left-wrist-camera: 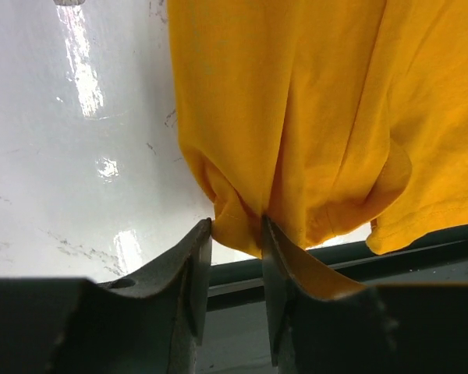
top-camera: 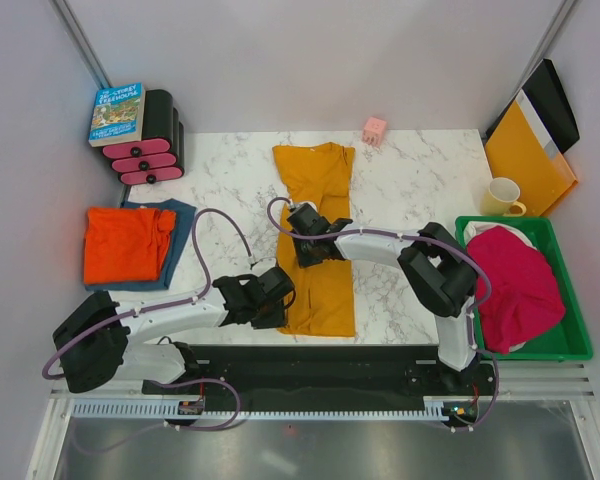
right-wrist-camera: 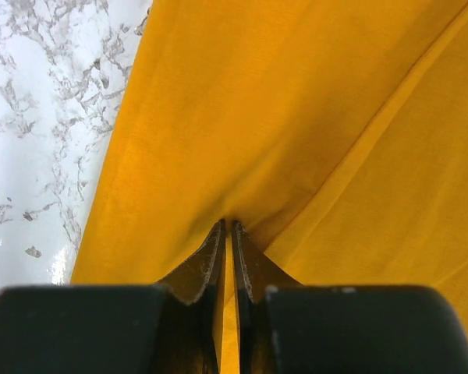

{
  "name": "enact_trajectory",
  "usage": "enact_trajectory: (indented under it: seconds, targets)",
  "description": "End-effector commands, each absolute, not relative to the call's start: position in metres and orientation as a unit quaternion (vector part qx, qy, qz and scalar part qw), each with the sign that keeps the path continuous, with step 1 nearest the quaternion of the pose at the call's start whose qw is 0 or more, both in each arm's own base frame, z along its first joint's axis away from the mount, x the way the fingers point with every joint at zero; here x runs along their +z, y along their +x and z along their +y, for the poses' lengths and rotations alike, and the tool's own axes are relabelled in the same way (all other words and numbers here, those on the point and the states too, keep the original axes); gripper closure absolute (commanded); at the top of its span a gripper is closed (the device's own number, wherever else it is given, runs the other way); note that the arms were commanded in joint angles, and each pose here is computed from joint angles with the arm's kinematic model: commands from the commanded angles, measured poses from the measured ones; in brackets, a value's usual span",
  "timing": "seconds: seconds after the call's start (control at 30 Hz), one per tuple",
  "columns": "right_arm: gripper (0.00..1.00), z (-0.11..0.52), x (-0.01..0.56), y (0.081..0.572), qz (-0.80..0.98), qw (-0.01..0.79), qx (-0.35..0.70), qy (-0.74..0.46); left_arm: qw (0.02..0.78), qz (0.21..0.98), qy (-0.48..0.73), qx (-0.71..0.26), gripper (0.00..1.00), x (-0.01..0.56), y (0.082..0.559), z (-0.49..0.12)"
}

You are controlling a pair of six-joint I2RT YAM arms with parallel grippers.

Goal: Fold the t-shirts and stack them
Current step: Grab the bottom of the folded rectangular tshirt with both arms

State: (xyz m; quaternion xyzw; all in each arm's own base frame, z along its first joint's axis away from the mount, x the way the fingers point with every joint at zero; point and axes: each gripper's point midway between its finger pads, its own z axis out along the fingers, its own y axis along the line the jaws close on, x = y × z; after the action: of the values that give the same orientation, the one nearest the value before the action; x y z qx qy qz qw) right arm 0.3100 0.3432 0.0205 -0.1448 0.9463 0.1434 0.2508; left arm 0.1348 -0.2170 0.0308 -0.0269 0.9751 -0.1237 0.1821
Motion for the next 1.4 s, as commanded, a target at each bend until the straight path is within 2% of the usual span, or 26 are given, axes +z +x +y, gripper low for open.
enact_trajectory:
  seconds: [0.0, 0.03, 0.1, 0.13, 0.37, 0.67, 0.77, 0.8, 0.87, 0.97, 1.0, 1.13, 1.23, 1.37]
  targets:
    - [0.87, 0.349, 0.009, 0.312, 0.947, 0.245, 0.14, -0.155, 0.202, 0.968, -0.058, -0.135, 0.67, 0.044, 0.144, -0.226]
    - [0.87, 0.348, 0.008, 0.312, 0.947, 0.245, 0.139, -0.154, 0.199, 0.97, -0.058, -0.13, 0.79, 0.043, 0.143, -0.224]
    - [0.87, 0.348, 0.008, 0.312, 0.947, 0.246, 0.137, -0.154, 0.196, 0.971, -0.059, -0.127, 0.88, 0.044, 0.14, -0.222]
    - [0.87, 0.347, 0.007, 0.311, 0.948, 0.244, 0.136, -0.155, 0.195, 0.971, -0.06, -0.125, 0.98, 0.045, 0.139, -0.22]
    - [0.87, 0.343, 0.002, 0.312, 0.95, 0.244, 0.127, -0.146, 0.175, 0.977, -0.068, -0.101, 0.98, 0.044, 0.121, -0.202]
    - [0.87, 0.339, 0.0, 0.317, 0.952, 0.244, 0.123, -0.137, 0.1, 0.992, -0.059, -0.05, 0.97, 0.036, 0.081, -0.178]
    - [0.87, 0.339, 0.0, 0.318, 0.952, 0.244, 0.123, -0.138, 0.111, 0.992, -0.042, -0.048, 0.42, 0.04, 0.077, -0.18]
    - [0.87, 0.341, 0.002, 0.318, 0.951, 0.246, 0.126, -0.138, 0.13, 0.989, -0.04, -0.053, 0.19, 0.045, 0.083, -0.182]
    - [0.87, 0.343, 0.006, 0.32, 0.949, 0.252, 0.13, -0.139, 0.154, 0.985, -0.035, -0.064, 0.01, 0.054, 0.087, -0.186]
    - [0.79, 0.345, 0.036, 0.328, 0.937, 0.291, 0.148, -0.128, 0.215, 0.971, -0.044, -0.089, 0.01, 0.075, 0.107, -0.191]
    - [0.72, 0.346, 0.044, 0.33, 0.933, 0.3, 0.153, -0.125, 0.229, 0.968, -0.045, -0.096, 0.01, 0.081, 0.111, -0.192]
    - [0.59, 0.335, 0.086, 0.336, 0.922, 0.343, 0.15, -0.103, 0.275, 0.956, -0.033, -0.099, 0.0, 0.094, 0.127, -0.192]
    - [0.55, 0.316, 0.104, 0.327, 0.917, 0.36, 0.141, -0.095, 0.3, 0.95, -0.019, -0.088, 0.0, 0.095, 0.138, -0.193]
    - [0.56, 0.279, 0.101, 0.295, 0.923, 0.353, 0.128, -0.081, 0.314, 0.947, -0.006, -0.072, 0.0, 0.086, 0.151, -0.199]
